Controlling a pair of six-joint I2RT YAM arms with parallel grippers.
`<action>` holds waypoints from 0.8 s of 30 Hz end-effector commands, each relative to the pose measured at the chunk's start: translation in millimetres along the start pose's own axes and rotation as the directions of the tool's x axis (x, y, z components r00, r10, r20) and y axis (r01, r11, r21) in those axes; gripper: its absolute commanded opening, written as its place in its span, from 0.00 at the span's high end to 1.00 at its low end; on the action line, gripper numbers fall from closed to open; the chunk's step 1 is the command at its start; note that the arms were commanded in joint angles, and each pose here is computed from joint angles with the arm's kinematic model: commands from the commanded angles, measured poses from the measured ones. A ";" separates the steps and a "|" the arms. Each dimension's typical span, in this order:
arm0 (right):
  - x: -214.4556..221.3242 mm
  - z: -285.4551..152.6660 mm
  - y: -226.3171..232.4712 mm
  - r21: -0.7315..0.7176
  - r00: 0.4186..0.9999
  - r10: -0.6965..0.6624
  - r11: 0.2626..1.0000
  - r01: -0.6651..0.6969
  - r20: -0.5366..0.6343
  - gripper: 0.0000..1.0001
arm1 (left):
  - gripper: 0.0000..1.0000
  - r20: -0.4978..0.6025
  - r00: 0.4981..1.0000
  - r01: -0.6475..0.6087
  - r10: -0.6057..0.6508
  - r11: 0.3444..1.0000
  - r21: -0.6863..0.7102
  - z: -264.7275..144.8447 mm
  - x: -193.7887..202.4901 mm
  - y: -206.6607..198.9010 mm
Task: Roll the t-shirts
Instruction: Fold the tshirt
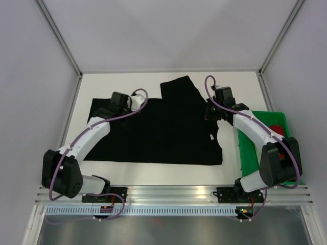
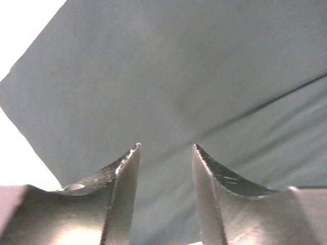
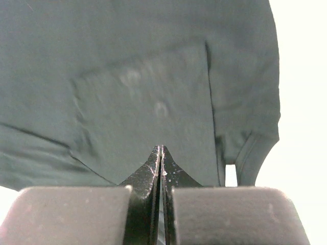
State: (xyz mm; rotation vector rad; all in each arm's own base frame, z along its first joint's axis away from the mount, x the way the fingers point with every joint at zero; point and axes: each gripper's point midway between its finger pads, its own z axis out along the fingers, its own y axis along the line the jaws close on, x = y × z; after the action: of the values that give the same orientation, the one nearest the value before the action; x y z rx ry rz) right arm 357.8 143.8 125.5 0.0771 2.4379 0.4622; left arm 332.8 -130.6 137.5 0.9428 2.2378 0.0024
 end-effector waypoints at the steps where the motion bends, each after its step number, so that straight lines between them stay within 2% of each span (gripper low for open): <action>1: 43.8 5.7 -6.2 -0.008 0.991 0.033 0.999 -0.034 -0.130 0.99 | 0.50 -0.243 0.964 0.098 -0.112 0.993 -0.067 -19.4 101.9 30.0; 3: 51.5 6.9 -5.9 -0.006 0.987 0.045 0.999 -0.046 -0.151 1.00 | 0.54 -0.266 0.946 0.166 -0.187 0.981 -0.101 -31.2 144.8 38.4; 4: 54.1 6.8 -6.3 -0.003 0.986 0.047 0.999 -0.048 -0.158 1.00 | 0.56 -0.261 0.943 0.180 -0.205 0.977 -0.116 -32.7 149.1 46.3; 7: 62.8 4.6 -10.7 0.036 0.981 0.054 0.998 -0.049 -0.185 1.00 | 0.59 -0.286 0.918 0.247 -0.274 0.960 -0.130 -33.2 196.6 51.8; 9: 71.9 0.8 -16.4 0.080 0.977 0.058 0.996 -0.042 -0.207 1.00 | 0.61 -0.317 0.891 0.288 -0.325 0.944 -0.161 -29.7 230.1 62.8; 11: 76.4 -3.7 -20.9 0.109 0.976 0.076 0.993 -0.054 -0.203 1.00 | 0.64 -0.333 0.869 0.330 -0.365 0.931 -0.159 -25.4 246.3 69.7; 12: 79.1 -5.1 -21.0 0.111 0.975 0.087 0.992 -0.065 -0.202 1.00 | 0.68 -0.366 0.840 0.372 -0.401 0.916 -0.149 -22.8 263.7 71.0; 16: 96.6 -12.7 -29.9 0.151 0.970 0.131 0.983 -0.101 -0.203 1.00 | 0.71 -0.359 0.806 0.454 -0.470 0.881 -0.132 -15.7 281.4 83.1; 24: 98.0 -21.8 -40.8 0.210 0.974 0.139 0.973 -0.099 -0.180 1.00 | 0.69 -0.365 0.800 0.432 -0.476 0.880 -0.199 -7.2 305.4 98.5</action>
State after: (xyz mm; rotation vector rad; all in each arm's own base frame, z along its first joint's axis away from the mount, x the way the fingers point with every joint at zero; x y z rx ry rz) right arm 267.2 120.8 62.2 0.2424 2.7048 0.3279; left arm 243.4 121.7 10.9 0.2735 2.7506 0.0443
